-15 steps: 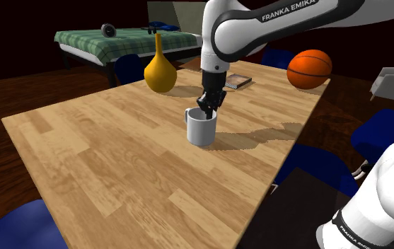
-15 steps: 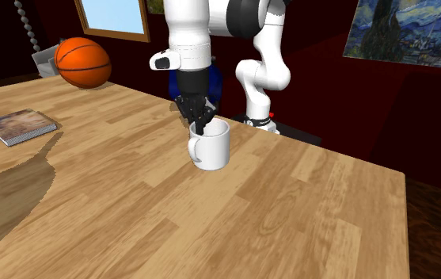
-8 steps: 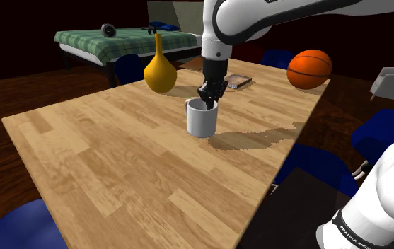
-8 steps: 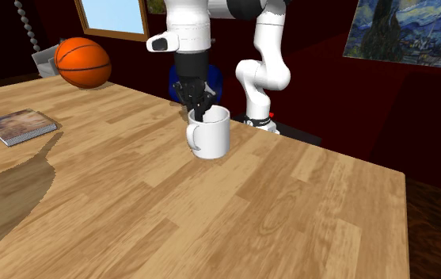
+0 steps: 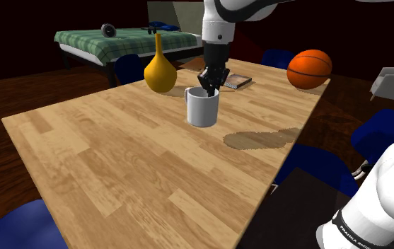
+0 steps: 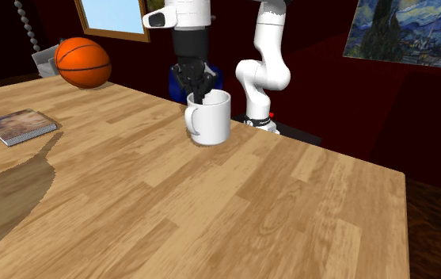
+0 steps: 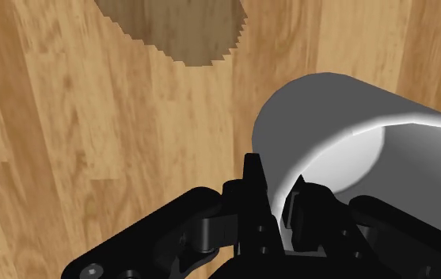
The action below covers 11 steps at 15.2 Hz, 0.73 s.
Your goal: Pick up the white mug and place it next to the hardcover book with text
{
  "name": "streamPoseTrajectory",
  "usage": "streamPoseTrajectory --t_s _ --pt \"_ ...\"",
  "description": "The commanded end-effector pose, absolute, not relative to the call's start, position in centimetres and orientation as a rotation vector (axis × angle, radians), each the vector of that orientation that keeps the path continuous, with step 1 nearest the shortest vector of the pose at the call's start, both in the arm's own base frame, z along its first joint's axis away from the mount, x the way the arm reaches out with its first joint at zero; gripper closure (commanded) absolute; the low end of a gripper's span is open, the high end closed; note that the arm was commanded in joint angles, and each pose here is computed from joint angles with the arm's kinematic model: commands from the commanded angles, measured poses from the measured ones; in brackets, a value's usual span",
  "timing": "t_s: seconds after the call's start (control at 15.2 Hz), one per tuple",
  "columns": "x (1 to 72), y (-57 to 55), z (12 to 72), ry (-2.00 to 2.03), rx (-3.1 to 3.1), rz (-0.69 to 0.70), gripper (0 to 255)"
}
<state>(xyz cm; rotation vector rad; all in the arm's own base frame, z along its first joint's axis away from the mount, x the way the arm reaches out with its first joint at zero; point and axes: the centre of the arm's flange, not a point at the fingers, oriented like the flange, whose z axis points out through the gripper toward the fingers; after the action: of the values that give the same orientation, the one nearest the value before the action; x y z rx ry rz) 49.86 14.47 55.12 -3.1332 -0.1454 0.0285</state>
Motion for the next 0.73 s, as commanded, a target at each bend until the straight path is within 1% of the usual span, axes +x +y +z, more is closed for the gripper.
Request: streamPoseTrajectory --t_s 0.0,0.66 --pt "49.8 14.4 56.2 -0.145 -3.133 0.028 255" --pt "49.8 14.4 61.5 -0.145 -3.133 0.028 255"
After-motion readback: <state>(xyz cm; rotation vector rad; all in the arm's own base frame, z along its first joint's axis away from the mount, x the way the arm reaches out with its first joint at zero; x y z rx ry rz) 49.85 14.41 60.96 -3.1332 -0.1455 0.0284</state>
